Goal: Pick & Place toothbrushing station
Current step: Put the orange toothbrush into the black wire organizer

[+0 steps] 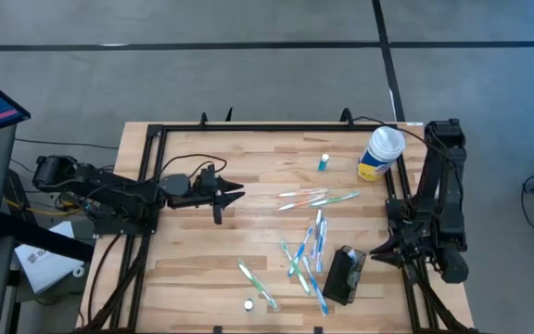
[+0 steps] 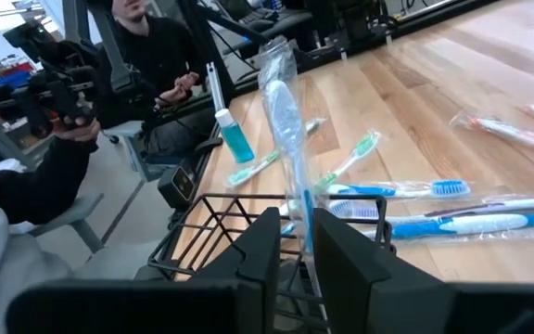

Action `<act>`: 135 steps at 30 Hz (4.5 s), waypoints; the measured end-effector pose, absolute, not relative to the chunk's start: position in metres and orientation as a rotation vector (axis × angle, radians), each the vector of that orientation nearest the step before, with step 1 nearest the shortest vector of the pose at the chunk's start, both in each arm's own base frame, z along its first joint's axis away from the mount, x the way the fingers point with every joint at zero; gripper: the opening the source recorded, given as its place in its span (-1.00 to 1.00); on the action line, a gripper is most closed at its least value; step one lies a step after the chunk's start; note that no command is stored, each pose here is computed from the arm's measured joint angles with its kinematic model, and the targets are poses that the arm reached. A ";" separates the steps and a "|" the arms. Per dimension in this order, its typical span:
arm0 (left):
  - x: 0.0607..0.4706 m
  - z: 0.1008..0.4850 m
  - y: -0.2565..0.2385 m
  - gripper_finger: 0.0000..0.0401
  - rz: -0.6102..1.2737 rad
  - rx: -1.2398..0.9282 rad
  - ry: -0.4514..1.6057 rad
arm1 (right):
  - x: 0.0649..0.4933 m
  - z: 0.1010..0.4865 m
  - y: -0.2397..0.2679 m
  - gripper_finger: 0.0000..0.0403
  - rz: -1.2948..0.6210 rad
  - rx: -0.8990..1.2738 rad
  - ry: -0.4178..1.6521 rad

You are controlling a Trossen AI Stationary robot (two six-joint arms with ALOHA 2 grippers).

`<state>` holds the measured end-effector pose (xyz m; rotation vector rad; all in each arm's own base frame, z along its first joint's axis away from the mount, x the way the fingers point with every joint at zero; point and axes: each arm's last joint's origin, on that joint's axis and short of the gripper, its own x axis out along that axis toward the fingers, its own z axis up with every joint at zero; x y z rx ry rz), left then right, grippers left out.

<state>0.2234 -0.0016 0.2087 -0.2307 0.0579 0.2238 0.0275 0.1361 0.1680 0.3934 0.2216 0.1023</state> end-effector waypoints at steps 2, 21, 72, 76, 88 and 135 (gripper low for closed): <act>0.229 0.211 -0.002 -0.46 0.225 -0.221 0.060 | 0.028 0.169 0.135 -0.71 0.103 0.399 0.221; 0.347 0.190 0.023 -0.46 0.178 -0.179 0.500 | 0.027 0.170 0.134 -0.71 0.113 0.404 0.246; 0.395 0.118 0.021 -0.40 0.199 -0.204 0.848 | 0.033 0.190 0.114 -0.71 0.125 0.370 0.232; 0.397 0.112 0.020 -0.30 0.195 -0.200 0.843 | 0.033 0.190 0.114 -0.71 0.125 0.369 0.232; 0.397 0.112 0.019 -0.55 0.184 -0.178 0.852 | 0.033 0.190 0.114 -0.71 0.125 0.369 0.232; 0.377 0.258 -0.018 -1.00 0.131 -0.040 0.318 | 0.035 0.196 0.109 -0.71 -0.031 0.268 0.022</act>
